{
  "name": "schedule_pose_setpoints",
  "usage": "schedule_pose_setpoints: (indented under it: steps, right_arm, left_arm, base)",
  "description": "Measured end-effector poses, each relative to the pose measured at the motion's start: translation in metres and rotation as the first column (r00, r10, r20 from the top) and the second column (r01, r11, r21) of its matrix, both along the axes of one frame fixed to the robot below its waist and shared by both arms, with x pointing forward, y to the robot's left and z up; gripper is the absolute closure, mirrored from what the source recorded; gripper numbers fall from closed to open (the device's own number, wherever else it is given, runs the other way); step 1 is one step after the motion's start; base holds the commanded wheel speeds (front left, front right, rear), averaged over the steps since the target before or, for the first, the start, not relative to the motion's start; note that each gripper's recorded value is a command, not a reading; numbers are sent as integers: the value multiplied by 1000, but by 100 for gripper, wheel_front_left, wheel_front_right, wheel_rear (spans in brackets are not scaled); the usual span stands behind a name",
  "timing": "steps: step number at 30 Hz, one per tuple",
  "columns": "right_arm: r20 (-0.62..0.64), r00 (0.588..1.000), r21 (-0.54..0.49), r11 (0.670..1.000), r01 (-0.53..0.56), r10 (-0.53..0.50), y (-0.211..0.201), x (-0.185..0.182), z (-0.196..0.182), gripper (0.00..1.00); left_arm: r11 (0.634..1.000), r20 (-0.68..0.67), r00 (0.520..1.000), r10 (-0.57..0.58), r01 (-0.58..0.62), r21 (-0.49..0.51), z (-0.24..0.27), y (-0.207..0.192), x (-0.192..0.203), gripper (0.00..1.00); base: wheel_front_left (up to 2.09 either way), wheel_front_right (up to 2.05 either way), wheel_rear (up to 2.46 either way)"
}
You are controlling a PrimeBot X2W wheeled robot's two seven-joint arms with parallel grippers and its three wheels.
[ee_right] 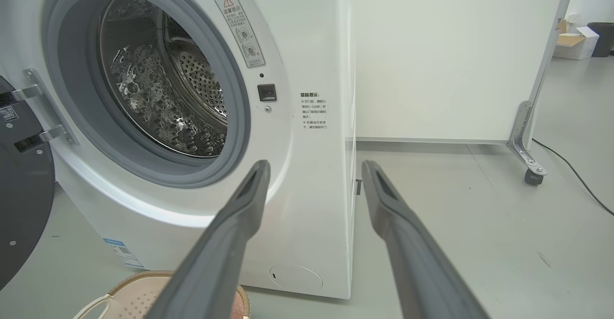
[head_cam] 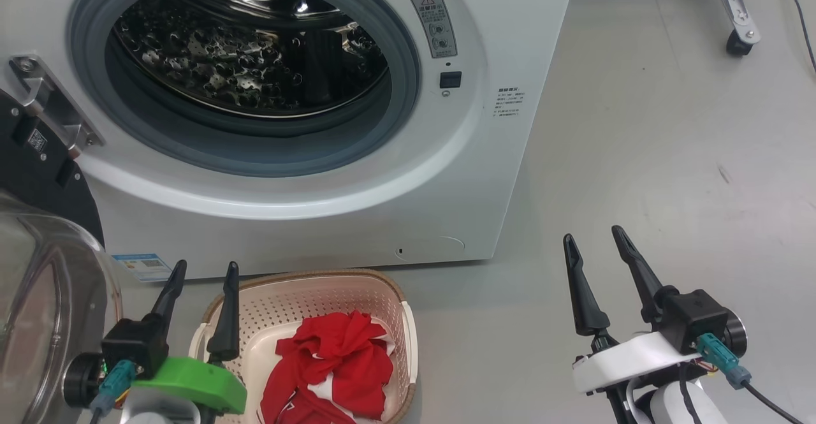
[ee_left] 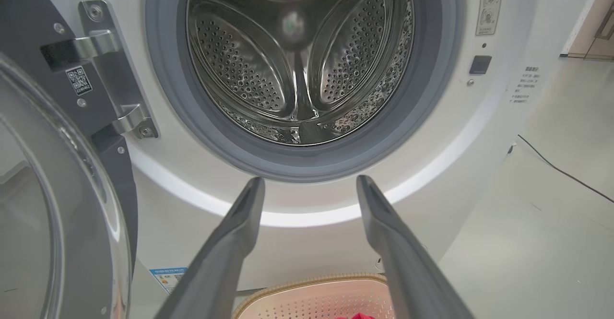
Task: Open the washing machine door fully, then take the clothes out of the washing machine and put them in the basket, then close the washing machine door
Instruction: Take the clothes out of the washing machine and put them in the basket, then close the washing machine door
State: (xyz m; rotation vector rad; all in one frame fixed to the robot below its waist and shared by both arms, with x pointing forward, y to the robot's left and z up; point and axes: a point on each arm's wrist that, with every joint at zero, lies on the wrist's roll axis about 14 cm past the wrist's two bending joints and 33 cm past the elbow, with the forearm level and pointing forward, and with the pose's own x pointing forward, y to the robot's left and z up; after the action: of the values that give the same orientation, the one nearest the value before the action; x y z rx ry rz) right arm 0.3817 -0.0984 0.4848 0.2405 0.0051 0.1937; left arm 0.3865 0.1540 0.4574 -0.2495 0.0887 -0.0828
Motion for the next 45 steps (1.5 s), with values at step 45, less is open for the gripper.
schedule_pose_setpoints:
  steps: [45]
  right_arm:
    - [11, 999, 2, 999, 47, -47, -10, -23, 7, 0]
  left_arm:
    - [1000, 50, 999, -1, 1, 16, 22, -10, -34, 0]
  base:
    - [0, 0, 0]
